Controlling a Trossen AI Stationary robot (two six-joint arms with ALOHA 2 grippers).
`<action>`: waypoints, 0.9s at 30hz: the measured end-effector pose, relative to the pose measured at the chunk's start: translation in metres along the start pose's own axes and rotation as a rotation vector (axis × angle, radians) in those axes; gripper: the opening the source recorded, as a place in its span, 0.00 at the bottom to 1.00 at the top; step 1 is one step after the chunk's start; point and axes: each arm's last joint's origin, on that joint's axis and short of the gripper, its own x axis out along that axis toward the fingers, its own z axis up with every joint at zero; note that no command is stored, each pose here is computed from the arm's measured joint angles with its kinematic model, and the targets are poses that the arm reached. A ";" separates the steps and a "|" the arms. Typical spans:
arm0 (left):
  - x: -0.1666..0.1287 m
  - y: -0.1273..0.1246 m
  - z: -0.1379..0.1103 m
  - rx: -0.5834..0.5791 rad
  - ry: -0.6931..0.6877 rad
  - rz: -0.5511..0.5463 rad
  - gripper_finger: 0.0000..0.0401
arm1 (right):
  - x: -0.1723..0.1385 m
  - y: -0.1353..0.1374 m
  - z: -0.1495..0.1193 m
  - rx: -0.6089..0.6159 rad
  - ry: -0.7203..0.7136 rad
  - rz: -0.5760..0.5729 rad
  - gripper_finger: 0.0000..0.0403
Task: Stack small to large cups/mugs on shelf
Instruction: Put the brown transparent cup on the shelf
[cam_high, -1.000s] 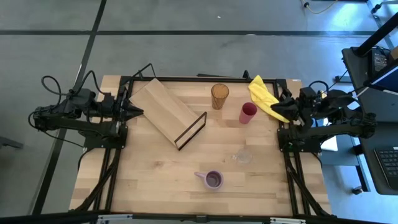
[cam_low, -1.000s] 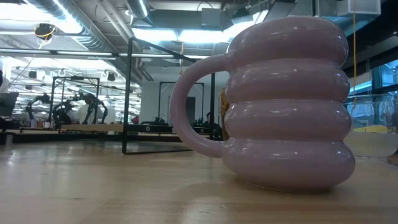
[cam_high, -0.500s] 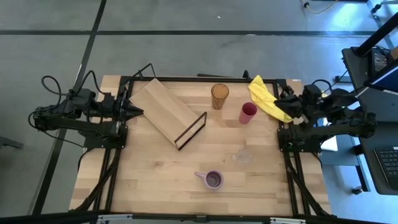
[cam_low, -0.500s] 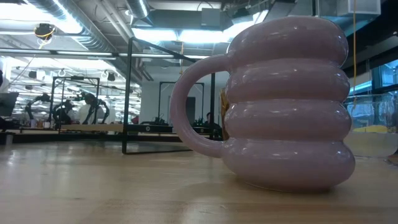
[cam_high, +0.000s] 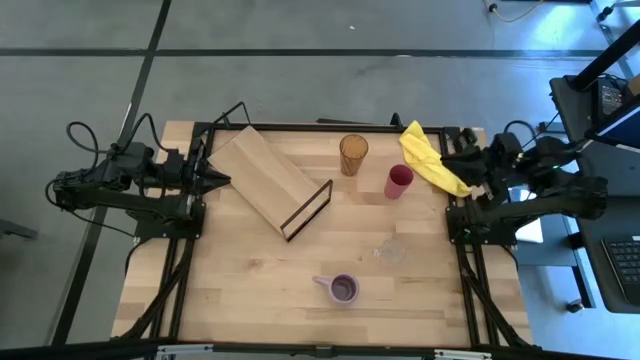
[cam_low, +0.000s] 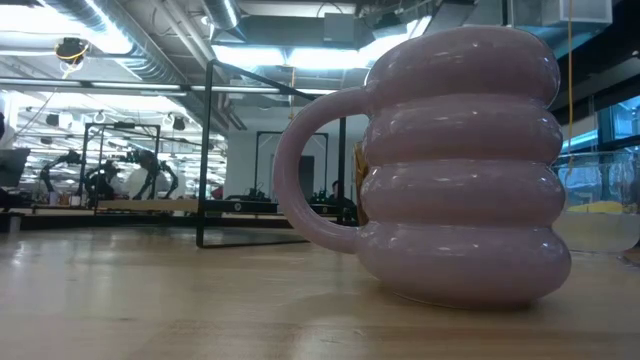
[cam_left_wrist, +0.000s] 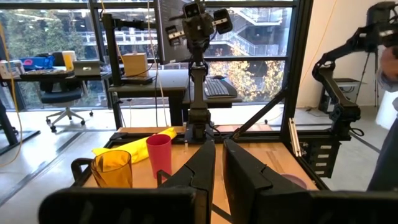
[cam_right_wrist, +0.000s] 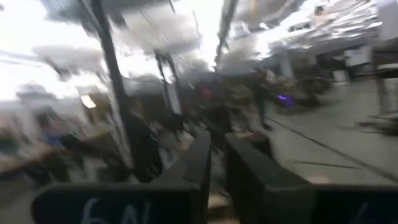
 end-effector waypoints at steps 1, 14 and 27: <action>0.000 0.000 0.000 0.000 0.000 0.000 0.07 | -0.001 0.001 0.007 -0.049 0.031 -0.042 0.13; 0.000 0.000 0.000 0.000 0.000 0.000 0.07 | -0.029 -0.004 0.055 -0.150 0.525 -0.794 0.27; 0.000 0.000 0.000 0.000 0.000 0.000 0.07 | 0.039 -0.007 0.037 -0.102 0.632 -0.696 0.33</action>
